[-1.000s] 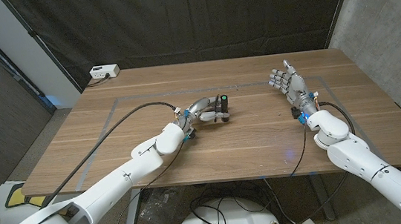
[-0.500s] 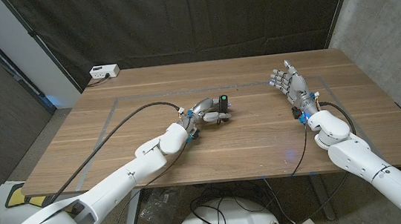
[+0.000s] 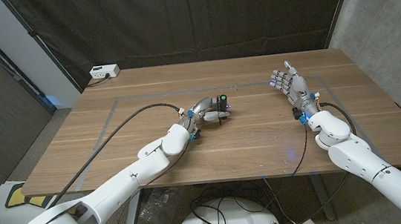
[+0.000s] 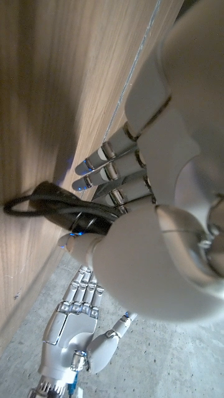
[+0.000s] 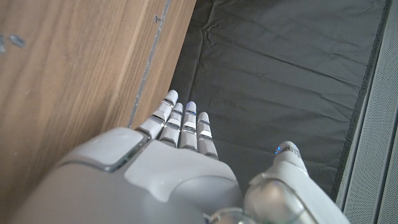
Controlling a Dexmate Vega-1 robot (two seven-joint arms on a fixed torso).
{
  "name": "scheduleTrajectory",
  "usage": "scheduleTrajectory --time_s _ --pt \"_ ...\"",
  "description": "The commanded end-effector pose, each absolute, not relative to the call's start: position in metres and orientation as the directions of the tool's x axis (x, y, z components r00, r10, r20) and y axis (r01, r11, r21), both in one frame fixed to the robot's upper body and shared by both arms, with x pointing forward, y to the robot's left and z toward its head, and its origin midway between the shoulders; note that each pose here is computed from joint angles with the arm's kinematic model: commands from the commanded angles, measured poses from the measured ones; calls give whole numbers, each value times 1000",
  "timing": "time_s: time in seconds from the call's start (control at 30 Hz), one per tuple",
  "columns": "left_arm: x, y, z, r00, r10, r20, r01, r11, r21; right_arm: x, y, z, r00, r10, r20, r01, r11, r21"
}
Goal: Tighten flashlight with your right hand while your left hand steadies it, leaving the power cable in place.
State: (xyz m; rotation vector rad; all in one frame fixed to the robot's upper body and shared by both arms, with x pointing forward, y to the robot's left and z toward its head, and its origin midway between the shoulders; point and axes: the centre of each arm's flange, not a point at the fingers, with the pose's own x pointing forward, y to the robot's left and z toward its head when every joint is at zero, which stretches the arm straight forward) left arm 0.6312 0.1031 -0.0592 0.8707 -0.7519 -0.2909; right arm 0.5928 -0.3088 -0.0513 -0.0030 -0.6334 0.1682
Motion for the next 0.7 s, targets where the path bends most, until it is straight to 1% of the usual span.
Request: scheduleTrajectory --time_s 0.03,0.37,0.47,0.53,0.7 --pt "634 106 -62 732 -471 493 -44 689 723 595 -309 -50 796 160 585 -156 986 -57" --pt "634 109 -54 738 -468 486 -12 712 703 593 -306 -47 789 168 592 -156 985 -71" --pt "630 111 -45 740 -464 487 -17 711 703 591 -303 -44 780 179 600 -161 983 -83" --pt "621 115 -32 742 -454 493 -20 720 693 587 -297 -40 766 193 613 -169 981 -96" --pt "606 120 -8 725 -453 519 -29 732 680 581 -286 -32 740 217 637 -189 975 -113"
